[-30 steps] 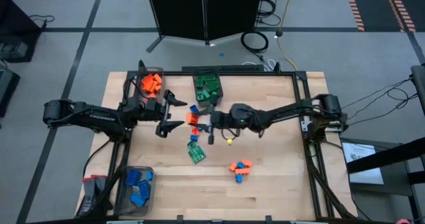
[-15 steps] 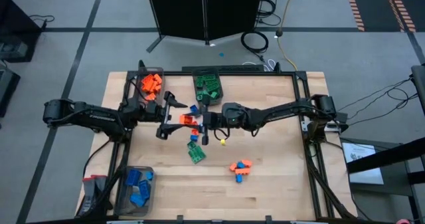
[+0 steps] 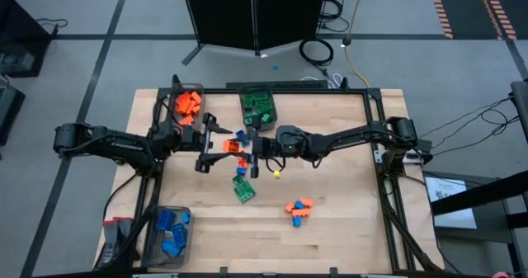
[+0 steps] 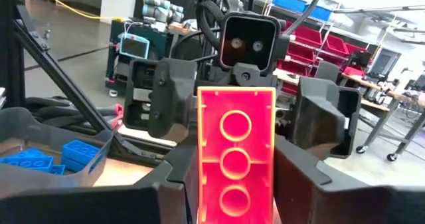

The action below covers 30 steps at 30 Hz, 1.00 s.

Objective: Sort blocks
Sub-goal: Put the orange game piece into the top left black transparent bin

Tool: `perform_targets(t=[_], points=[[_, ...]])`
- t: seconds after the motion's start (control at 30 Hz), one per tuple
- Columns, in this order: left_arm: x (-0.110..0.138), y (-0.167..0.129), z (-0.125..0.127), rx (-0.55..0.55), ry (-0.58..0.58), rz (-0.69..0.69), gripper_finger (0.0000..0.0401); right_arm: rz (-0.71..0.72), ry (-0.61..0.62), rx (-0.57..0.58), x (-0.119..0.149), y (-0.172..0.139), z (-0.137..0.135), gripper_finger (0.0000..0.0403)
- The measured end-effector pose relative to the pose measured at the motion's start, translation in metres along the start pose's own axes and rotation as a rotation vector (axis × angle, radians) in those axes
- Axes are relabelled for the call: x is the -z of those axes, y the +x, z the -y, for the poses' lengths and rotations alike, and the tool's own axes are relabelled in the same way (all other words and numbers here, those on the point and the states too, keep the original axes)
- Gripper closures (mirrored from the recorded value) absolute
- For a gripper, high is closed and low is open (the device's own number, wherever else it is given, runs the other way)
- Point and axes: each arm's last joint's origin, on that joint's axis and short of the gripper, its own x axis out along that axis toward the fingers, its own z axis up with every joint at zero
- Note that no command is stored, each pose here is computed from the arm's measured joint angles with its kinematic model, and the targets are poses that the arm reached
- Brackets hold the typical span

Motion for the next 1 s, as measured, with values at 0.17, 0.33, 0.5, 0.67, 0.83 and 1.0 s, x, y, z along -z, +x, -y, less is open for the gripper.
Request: perform_targets(t=[0.17, 0.33, 0.5, 0.67, 0.83, 1.0], points=[[0.000, 0.000, 0.000, 0.000, 0.007, 0.003, 0.0154, -0.004, 0.000, 0.000, 0.000, 0.000, 0.000, 0.0281], [0.000, 0.000, 0.000, 0.001, 0.027, 0.005, 0.0219, -0.010, 0.006, 0.004, 0.001, 0.000, 0.000, 0.0281], [-0.001, 0.000, 0.000, 0.002, 0.038, 0.009, 0.0269, -0.010, 0.019, 0.000, 0.001, 0.000, 0.000, 0.0281], [-0.001, 0.000, 0.000, 0.003, 0.034, 0.008, 0.0276, -0.018, 0.029, -0.004, 0.001, 0.000, 0.000, 0.0281], [0.002, -0.001, -0.001, -0.040, 0.024, -0.021, 0.0276, -0.082, 0.025, 0.002, 0.005, -0.001, 0.000, 0.0246], [0.014, -0.003, -0.007, -0.294, 0.054, -0.171, 0.0276, -0.304, 0.020, 0.153, 0.021, -0.007, 0.002, 0.0126]])
